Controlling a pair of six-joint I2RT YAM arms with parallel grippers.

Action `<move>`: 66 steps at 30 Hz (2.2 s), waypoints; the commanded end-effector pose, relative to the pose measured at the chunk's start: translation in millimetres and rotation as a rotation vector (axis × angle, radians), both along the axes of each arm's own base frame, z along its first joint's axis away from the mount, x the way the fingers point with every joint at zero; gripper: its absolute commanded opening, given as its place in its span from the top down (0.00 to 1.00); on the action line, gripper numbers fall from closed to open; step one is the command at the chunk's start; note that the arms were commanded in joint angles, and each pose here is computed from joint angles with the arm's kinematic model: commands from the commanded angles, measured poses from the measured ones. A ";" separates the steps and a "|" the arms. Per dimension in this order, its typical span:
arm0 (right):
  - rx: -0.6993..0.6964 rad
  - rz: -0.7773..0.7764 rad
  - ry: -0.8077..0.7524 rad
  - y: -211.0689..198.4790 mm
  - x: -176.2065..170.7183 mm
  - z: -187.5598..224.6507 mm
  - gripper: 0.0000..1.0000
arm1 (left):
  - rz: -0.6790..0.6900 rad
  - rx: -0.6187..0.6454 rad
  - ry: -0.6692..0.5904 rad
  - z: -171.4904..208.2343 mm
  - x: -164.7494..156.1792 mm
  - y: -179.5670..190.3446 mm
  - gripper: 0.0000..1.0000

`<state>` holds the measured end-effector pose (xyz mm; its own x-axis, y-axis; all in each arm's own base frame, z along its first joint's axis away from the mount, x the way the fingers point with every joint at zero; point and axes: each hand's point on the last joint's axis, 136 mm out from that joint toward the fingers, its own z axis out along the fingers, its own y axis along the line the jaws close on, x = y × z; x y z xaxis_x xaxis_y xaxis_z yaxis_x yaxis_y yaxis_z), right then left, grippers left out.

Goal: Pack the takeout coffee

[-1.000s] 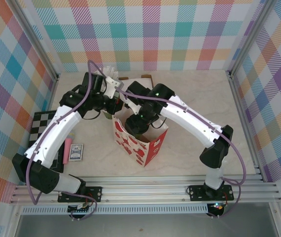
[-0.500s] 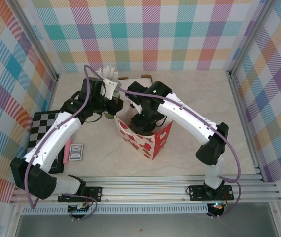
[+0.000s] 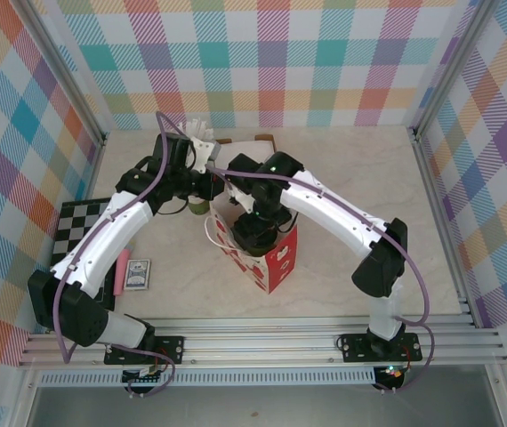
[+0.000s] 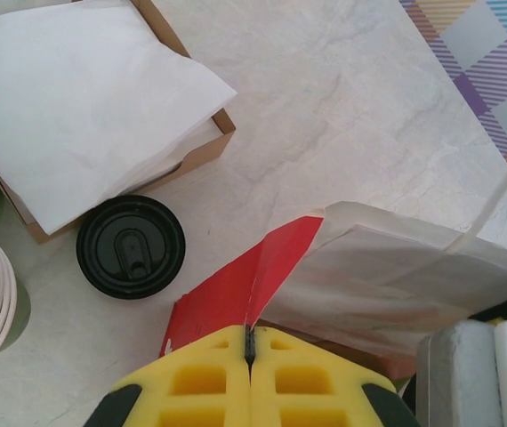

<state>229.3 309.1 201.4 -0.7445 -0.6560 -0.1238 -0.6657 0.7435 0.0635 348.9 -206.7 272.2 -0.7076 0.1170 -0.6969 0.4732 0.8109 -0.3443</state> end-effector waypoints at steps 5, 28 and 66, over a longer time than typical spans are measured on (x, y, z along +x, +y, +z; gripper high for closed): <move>-0.098 -0.035 0.044 -17.3 -6.2 -1.1 0.40 | 0.036 -0.014 -0.062 21.5 8.6 7.6 1.00; -0.139 -0.026 0.097 -27.2 -8.3 -30.8 0.40 | 0.069 0.032 -0.107 24.6 15.2 21.2 1.00; -0.150 -0.093 0.028 -34.4 3.5 -14.7 0.41 | 0.002 -0.016 -0.079 20.6 8.2 10.5 1.00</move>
<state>233.4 293.0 187.4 -0.7950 -0.6027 -0.0683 -0.6058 0.7948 0.0373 353.5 -201.0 275.8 -0.6959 0.1122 -0.7093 0.4800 0.8073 -0.3433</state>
